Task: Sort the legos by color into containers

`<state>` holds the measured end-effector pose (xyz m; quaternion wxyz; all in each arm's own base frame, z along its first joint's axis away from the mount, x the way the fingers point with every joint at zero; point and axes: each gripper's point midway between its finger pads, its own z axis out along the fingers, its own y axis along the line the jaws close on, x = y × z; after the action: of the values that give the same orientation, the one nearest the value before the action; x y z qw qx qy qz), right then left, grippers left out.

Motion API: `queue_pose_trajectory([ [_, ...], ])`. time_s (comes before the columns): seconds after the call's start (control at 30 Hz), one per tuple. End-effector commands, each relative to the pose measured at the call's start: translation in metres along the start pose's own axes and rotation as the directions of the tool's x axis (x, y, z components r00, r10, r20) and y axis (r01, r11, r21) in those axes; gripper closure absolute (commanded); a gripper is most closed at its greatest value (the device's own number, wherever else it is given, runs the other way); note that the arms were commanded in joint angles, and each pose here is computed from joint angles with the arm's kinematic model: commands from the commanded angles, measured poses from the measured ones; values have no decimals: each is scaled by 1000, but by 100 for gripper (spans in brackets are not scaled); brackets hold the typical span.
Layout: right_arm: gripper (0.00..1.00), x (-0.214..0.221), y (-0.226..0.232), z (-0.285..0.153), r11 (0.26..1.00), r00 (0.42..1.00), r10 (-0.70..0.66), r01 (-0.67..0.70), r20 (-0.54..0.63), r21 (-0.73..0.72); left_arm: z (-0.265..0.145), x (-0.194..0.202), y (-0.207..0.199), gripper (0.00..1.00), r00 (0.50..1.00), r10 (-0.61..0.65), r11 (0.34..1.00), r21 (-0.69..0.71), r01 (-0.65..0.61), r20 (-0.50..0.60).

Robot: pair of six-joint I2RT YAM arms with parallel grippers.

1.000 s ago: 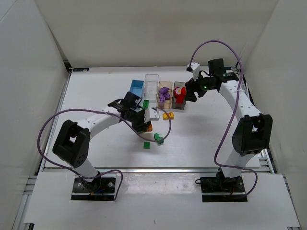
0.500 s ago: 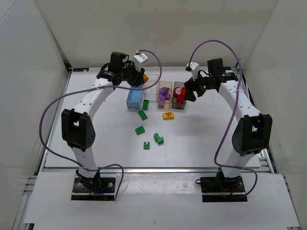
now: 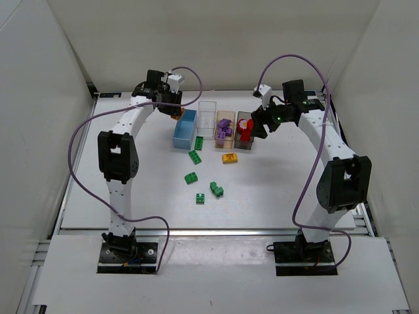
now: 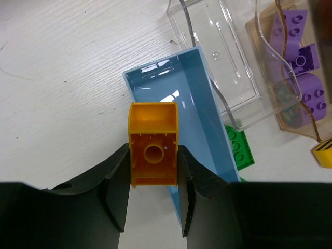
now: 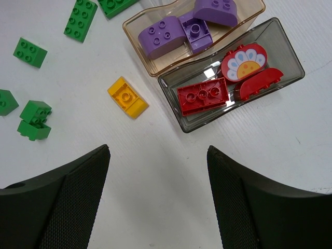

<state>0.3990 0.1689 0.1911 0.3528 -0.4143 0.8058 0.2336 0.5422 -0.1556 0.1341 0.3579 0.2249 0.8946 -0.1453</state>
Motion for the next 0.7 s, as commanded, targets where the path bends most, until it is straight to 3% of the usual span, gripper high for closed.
queue_pose_trajectory([
  [0.0, 21, -14, 0, -4, 1000, 999, -30, 30, 35, 8, -16, -26, -9, 64, 998, 4, 1000, 10, -4, 56],
  [0.3, 21, -11, 0, -3, 999, 999, -33, 33, 28, 4, 1, -17, -17, 59, 1000, -22, 999, 49, 21, 22],
  [0.47, 21, -8, 1, -3, 999, 999, -43, 43, 21, -1, 11, -10, -18, 34, 999, -51, 997, 57, 51, -12],
  [0.57, 21, -6, 4, -2, 998, 998, -52, 52, 20, -18, 11, -14, -19, 25, 998, -61, 996, 60, 61, -4],
  [0.67, 22, 3, 10, 3, 994, 995, -99, 99, -8, -35, -10, -40, -29, 21, 993, -79, 990, 127, 67, 89],
])
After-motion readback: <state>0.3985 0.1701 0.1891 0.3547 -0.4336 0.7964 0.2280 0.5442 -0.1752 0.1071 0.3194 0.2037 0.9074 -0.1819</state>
